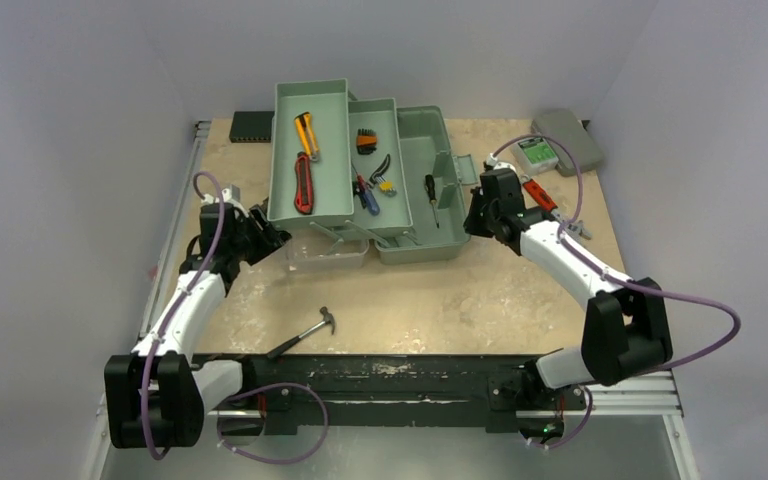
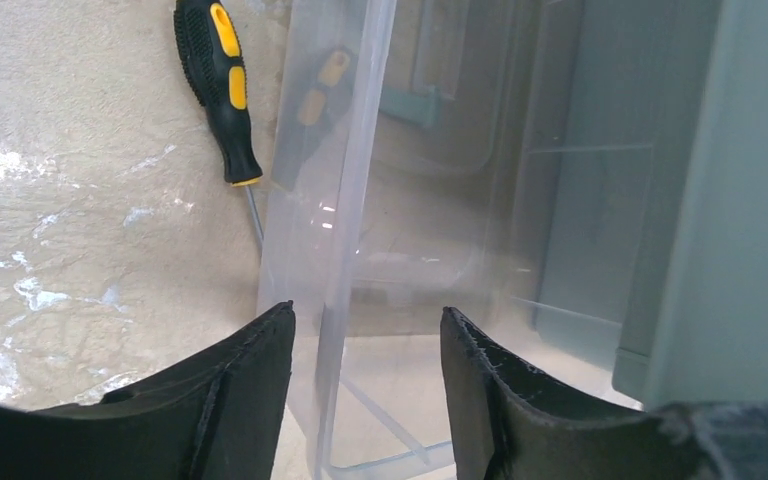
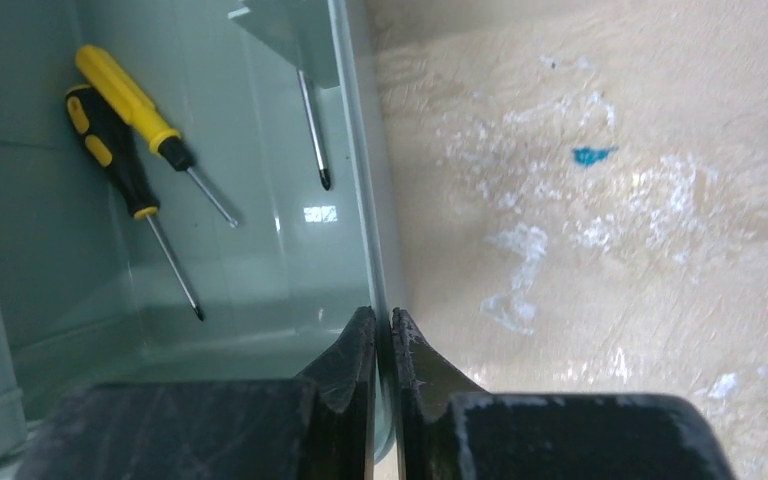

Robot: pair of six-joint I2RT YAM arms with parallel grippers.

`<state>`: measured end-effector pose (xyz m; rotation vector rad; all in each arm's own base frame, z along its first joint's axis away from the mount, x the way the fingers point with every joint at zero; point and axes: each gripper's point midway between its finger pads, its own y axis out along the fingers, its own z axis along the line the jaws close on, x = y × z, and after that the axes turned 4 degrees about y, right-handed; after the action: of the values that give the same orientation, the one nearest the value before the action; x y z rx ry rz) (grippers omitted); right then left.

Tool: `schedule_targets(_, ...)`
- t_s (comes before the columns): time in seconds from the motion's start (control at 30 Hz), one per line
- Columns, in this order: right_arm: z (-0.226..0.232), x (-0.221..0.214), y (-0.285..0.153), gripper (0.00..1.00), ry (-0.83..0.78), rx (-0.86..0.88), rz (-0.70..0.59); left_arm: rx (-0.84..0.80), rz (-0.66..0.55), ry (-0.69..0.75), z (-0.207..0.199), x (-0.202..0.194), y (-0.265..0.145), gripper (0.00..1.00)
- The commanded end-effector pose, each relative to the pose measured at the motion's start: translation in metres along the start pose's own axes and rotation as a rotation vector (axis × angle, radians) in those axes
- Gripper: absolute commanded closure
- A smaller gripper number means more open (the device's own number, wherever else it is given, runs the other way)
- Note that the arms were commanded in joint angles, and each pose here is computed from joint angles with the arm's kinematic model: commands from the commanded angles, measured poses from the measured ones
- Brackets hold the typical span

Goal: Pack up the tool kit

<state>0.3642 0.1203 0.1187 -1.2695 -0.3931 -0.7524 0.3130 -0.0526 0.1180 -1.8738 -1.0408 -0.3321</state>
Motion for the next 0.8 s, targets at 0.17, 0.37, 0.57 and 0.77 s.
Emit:
schedule_targets(0.17,-0.018,-0.011,-0.03,1.0,0.026,-0.039,-0.019,0.071,-0.056,0.125,0.001,0.03,0.009,0.64)
schedule_targets(0.37,-0.012,-0.014,-0.039,1.0,0.037,0.022,-0.035,0.13,-0.104,0.271,-0.011,0.034,0.002,0.98)
schedule_targets(0.57,-0.015,-0.017,-0.048,1.0,0.043,0.028,-0.047,0.202,-0.213,0.296,-0.015,0.052,-0.018,1.0)
schedule_targets(0.77,-0.012,-0.017,-0.057,1.0,0.065,0.057,-0.066,0.171,-0.265,0.294,-0.032,0.072,-0.037,1.0)
